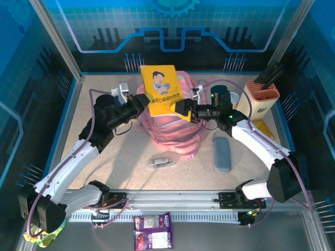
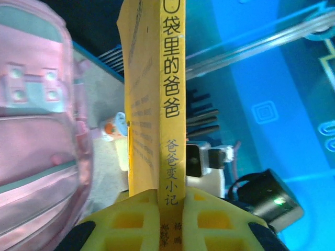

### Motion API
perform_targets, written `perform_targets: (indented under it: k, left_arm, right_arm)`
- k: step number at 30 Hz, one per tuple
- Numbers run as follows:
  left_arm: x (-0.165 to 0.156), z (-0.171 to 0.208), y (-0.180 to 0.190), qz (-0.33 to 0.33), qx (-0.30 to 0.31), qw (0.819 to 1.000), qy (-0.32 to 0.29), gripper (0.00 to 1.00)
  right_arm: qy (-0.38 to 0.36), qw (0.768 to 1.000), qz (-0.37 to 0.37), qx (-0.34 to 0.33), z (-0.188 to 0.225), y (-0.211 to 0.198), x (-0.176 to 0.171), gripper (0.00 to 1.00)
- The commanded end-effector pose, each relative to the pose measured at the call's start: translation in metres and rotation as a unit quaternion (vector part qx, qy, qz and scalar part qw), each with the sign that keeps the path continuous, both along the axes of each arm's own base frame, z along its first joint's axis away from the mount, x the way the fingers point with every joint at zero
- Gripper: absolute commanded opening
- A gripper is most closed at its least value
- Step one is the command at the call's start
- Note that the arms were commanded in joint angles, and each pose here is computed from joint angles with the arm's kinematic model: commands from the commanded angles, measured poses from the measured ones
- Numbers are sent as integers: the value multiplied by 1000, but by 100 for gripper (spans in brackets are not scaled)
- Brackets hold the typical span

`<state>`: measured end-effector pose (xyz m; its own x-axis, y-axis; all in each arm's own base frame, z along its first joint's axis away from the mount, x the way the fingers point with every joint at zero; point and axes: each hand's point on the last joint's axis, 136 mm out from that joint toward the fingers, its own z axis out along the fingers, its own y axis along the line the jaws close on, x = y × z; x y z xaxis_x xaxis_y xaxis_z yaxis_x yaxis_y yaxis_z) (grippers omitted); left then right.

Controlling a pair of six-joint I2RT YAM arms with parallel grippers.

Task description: Pack the student bag

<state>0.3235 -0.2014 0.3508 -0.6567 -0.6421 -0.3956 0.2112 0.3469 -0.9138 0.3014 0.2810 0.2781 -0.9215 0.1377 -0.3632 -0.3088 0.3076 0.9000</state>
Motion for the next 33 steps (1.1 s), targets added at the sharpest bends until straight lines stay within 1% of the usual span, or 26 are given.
perform_targets:
  k: [1, 3, 7, 11, 15, 17, 19, 23, 29, 32, 33]
  left_arm:
    - [-13, 79, -14, -38, -47, 991, -123, 0]
    - [-12, 79, -17, -38, -47, 991, -122, 0]
    - [-6, 62, -13, -17, -30, 994, -101, 0]
    - [-5, 47, -8, 0, -20, 996, -87, 0]
    - [-4, 33, -4, 11, 1, 997, -72, 0]
    - [-4, 26, -1, 17, 15, 998, -67, 0]
    - [-6, 21, 3, 24, 26, 997, -63, 0]
    - [-8, 16, 2, 20, 25, 998, -59, 0]
    - [-10, 12, -3, 7, 19, 998, -55, 0]
    - [-12, 9, -7, -3, 23, 998, -56, 0]
    - [-12, 8, -9, -7, 27, 998, -57, 0]
  right_arm:
    - [-12, 998, 22, 58, 22, 0, -2, 100]
    - [-26, 996, 26, 81, 33, -1, -2, 100]
    - [-41, 991, 27, 122, 54, -7, -3, 100]
    - [-57, 988, 21, 144, 67, -17, -4, 91]
    - [-65, 989, 15, 132, 67, -20, -6, 81]
    - [-62, 990, 10, 128, 65, -23, -5, 74]
    - [-65, 990, 8, 127, 65, -24, -5, 68]
    - [-57, 992, 3, 108, 56, -23, -2, 51]
    - [-67, 994, -7, 86, 50, -25, 1, 16]
    - [-78, 994, -15, 72, 50, -29, 1, 2]
    - [-80, 994, -16, 68, 50, -30, 0, 0]
